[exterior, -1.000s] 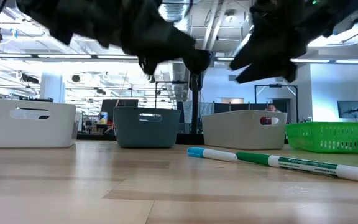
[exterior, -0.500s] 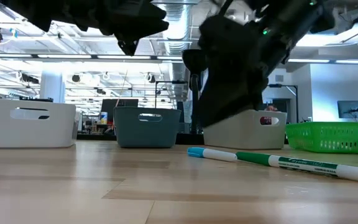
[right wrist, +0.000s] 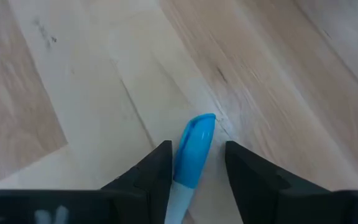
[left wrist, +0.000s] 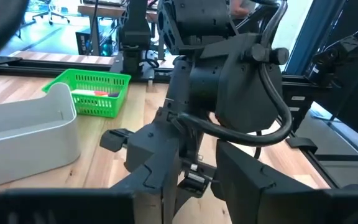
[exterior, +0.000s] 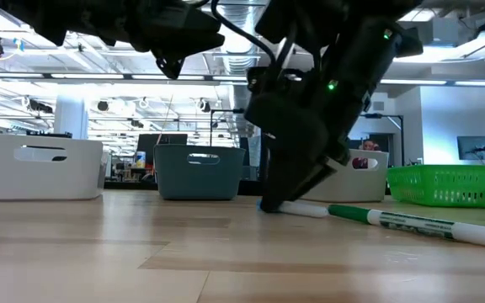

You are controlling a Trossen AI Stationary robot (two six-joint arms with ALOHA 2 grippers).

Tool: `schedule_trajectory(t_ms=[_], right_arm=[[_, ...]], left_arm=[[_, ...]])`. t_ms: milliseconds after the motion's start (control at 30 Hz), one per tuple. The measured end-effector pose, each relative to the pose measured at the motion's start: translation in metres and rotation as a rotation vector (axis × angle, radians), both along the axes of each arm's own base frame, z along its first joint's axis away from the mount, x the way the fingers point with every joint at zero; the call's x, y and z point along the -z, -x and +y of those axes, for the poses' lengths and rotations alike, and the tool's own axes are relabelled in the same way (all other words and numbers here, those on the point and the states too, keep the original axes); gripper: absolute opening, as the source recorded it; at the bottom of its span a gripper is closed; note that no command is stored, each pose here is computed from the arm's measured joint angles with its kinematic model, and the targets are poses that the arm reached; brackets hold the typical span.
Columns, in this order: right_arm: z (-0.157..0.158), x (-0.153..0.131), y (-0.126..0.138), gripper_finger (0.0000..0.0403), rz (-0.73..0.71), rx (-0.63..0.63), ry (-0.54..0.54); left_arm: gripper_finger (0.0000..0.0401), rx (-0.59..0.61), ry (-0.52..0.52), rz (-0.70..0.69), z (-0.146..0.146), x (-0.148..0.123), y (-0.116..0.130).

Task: Pick & Place Markers
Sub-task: Put the light blue highlighter pen into the green bin

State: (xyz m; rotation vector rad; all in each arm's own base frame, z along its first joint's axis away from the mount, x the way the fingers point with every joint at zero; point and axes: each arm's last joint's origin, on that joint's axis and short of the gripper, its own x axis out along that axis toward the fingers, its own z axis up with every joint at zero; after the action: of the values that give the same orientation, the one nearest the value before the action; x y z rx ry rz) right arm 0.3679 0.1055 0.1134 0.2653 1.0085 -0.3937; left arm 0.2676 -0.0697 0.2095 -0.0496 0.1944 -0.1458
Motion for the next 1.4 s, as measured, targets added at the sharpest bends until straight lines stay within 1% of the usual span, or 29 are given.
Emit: schedule_trajectory(t_ms=[100, 267, 300, 400, 500, 567, 667, 733, 833, 900, 967, 1067, 1200, 1300, 1400], right_arm=[[-0.004, 0.005, -0.002, 0.0117, 0.027, -0.038, 0.017], [-0.006, -0.002, -0.002, 0.0035, 0.012, -0.060, 0.014], [-0.005, -0.004, -0.001, 0.0026, 0.011, -0.076, 0.017], [0.000, -0.016, 0.004, 0.0026, 0.004, -0.118, 0.023], [0.007, -0.049, 0.010, 0.0043, -0.086, -0.130, 0.016], [0.010, -0.069, 0.022, 0.0047, -0.109, -0.114, 0.084], [0.011, -0.095, 0.050, 0.0035, -0.069, -0.065, 0.263], [0.009, -0.112, 0.074, 0.0027, -0.043, 0.015, 0.347], [0.004, -0.121, 0.115, 0.0027, -0.011, 0.158, 0.443], [-0.002, -0.121, 0.140, 0.0027, -0.011, 0.260, 0.467], [-0.010, -0.115, 0.162, 0.0034, -0.004, 0.341, 0.471], [-0.021, -0.095, 0.186, 0.0039, -0.007, 0.394, 0.466], [-0.039, -0.068, 0.205, 0.0029, -0.021, 0.440, 0.437], [-0.052, -0.054, 0.215, 0.0028, -0.025, 0.501, 0.403], [-0.061, -0.045, 0.220, 0.0041, -0.033, 0.541, 0.398]], left_arm=[[0.0104, 0.000, 0.000, 0.001, 0.000, 0.000, 0.000], [0.0104, 0.000, 0.000, 0.001, 0.000, 0.000, 0.000], [0.0104, 0.000, 0.000, 0.001, 0.000, 0.000, 0.000], [0.0104, 0.000, 0.000, 0.001, 0.000, 0.000, 0.000], [0.0104, 0.000, 0.000, 0.001, 0.000, 0.000, 0.000], [0.0104, 0.000, 0.000, 0.002, 0.000, 0.000, 0.000], [0.0104, 0.001, -0.002, 0.009, 0.000, 0.003, 0.001], [0.0104, 0.001, -0.007, 0.029, 0.001, 0.008, 0.004], [0.0104, -0.001, -0.008, 0.041, 0.002, 0.012, 0.006], [0.0104, -0.015, 0.011, 0.047, 0.002, 0.013, 0.006], [0.0104, -0.032, 0.014, 0.044, 0.002, 0.013, 0.006], [0.0104, -0.050, 0.005, 0.041, 0.003, 0.013, 0.006], [0.0104, -0.051, 0.005, 0.040, 0.003, 0.013, 0.006], [0.0104, -0.051, 0.005, 0.040, 0.003, 0.013, 0.006], [0.0104, -0.051, 0.005, 0.038, 0.003, 0.013, 0.006]])
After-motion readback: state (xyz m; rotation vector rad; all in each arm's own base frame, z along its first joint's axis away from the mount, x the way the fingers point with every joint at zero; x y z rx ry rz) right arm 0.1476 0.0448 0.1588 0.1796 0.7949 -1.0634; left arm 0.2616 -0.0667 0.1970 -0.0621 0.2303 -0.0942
